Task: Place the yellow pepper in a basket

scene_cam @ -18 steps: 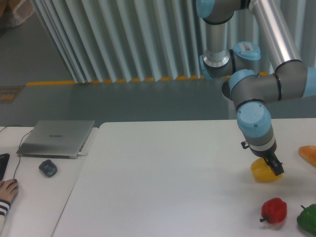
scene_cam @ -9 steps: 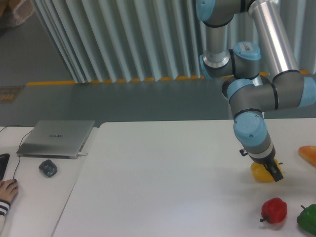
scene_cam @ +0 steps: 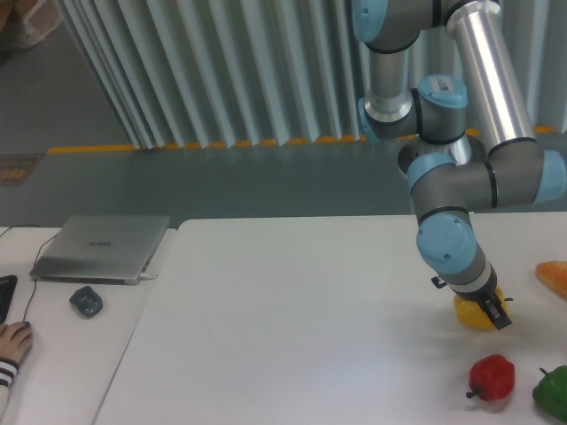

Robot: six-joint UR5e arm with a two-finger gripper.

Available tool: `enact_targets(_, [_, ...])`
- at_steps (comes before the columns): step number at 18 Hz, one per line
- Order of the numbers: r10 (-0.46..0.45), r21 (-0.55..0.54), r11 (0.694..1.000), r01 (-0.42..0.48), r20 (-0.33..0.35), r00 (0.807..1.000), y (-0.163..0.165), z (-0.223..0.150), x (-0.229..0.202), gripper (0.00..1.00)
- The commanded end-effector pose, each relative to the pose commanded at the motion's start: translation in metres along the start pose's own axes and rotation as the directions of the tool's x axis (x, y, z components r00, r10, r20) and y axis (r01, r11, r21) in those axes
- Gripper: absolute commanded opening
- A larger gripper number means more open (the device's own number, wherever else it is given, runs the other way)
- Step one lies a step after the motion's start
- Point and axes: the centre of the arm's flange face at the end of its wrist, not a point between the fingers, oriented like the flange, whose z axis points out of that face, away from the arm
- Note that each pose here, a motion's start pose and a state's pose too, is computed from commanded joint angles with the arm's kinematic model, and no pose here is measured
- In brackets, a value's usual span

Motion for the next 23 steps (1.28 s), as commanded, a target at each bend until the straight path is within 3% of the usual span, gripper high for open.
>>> enact_targets(3, [-0.016,0.031,0.999,0.015,0.032,0.999,0.015,-0.021,0.004,0.4])
enact_targets(6, [-0.097,0.184,0.979,0.084,0.06,0.993,0.055,-0.055,0.009,0.4])
enact_targets(9, [-0.216,0.39,0.906,0.162,0.098,0.971,0.13,-0.095,0.017,0.4])
enact_targets(11, [-0.295,0.467,0.861,0.204,0.13,0.947,0.181,-0.112,0.017,0.4])
enact_targets(13, [-0.349,0.515,0.828,0.222,0.164,0.923,0.209,-0.115,0.008,0.4])
enact_targets(15, [-0.354,0.521,0.831,0.193,0.229,0.907,0.23,-0.112,-0.005,0.41])
enact_targets(19, [-0.363,0.512,0.839,0.181,0.281,0.888,0.259,-0.089,-0.036,0.41])
enact_targets(21, [-0.376,0.505,0.843,0.187,0.303,0.876,0.282,-0.064,-0.057,0.41])
enact_targets(23, [-0.367,0.493,0.851,0.181,0.312,0.876,0.303,-0.038,-0.071,0.41])
